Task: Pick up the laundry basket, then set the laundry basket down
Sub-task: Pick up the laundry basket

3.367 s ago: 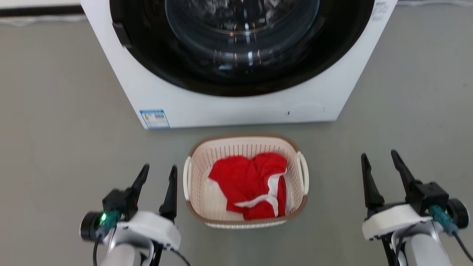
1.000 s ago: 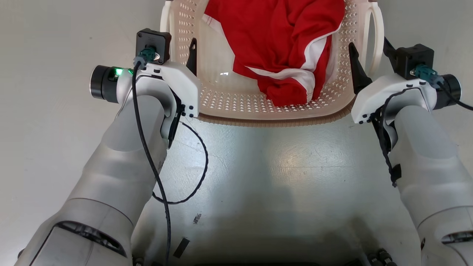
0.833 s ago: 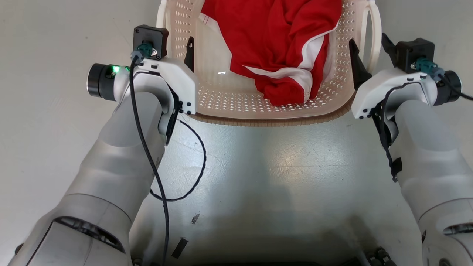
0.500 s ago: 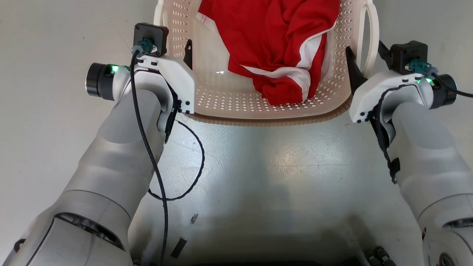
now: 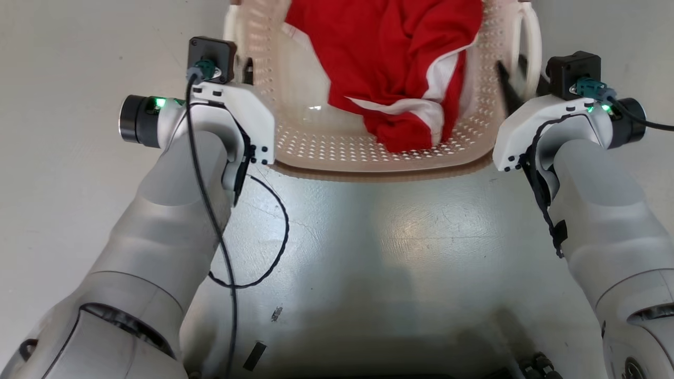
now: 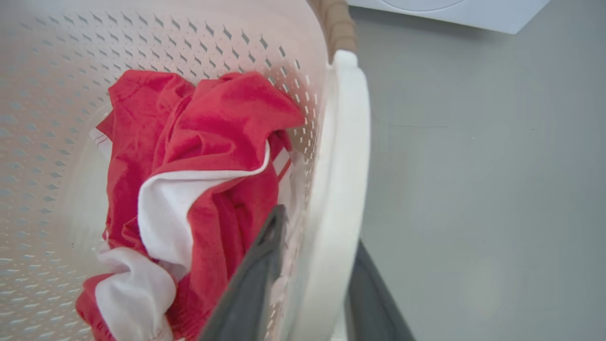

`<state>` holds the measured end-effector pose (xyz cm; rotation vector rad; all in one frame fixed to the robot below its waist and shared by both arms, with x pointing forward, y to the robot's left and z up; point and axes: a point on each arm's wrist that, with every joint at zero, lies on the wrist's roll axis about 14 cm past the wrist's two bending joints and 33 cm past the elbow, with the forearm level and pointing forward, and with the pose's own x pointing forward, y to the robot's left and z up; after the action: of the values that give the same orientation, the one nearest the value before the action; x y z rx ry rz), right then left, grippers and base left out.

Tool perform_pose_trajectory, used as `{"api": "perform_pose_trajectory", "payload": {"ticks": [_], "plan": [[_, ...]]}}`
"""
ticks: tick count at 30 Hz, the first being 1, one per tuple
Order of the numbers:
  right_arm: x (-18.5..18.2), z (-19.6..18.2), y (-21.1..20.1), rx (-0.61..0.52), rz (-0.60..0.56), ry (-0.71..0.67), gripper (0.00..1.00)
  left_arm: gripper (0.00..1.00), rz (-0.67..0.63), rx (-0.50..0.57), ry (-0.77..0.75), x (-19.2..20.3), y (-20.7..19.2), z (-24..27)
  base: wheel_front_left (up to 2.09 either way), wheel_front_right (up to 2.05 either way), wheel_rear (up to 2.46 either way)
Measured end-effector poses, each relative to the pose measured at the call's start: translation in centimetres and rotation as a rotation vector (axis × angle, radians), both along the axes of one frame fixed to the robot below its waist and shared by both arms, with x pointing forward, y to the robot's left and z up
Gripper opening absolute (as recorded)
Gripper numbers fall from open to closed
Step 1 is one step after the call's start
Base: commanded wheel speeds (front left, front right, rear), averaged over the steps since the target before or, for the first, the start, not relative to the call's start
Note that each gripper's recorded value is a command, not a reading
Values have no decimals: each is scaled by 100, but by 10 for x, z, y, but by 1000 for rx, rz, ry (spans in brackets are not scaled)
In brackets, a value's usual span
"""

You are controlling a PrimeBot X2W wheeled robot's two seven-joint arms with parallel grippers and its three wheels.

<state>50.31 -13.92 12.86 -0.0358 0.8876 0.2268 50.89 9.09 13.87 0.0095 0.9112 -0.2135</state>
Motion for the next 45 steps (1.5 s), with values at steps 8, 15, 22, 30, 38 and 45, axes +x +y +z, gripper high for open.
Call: {"api": "perform_pose_trajectory", "payload": {"ticks": [8,15,22,30,38,45], "plan": [[2,11,0,4,-8,-9,0,0,6,-7,-12,2,-3,12,0,0,0],[-13,32,5,5,23,15,0,0,4,15,9,-21,2,29,0,0,0],[-41,63,12,14,60,51,0,0,26,18,28,-50,4,53,0,0,0],[-85,108,12,17,68,93,0,0,48,16,37,-88,3,87,0,0,0],[-145,143,5,17,45,148,0,0,-4,13,64,-134,-6,121,0,0,0],[-169,174,2,24,24,111,0,0,-51,15,30,-154,-15,150,0,0,0]]}}
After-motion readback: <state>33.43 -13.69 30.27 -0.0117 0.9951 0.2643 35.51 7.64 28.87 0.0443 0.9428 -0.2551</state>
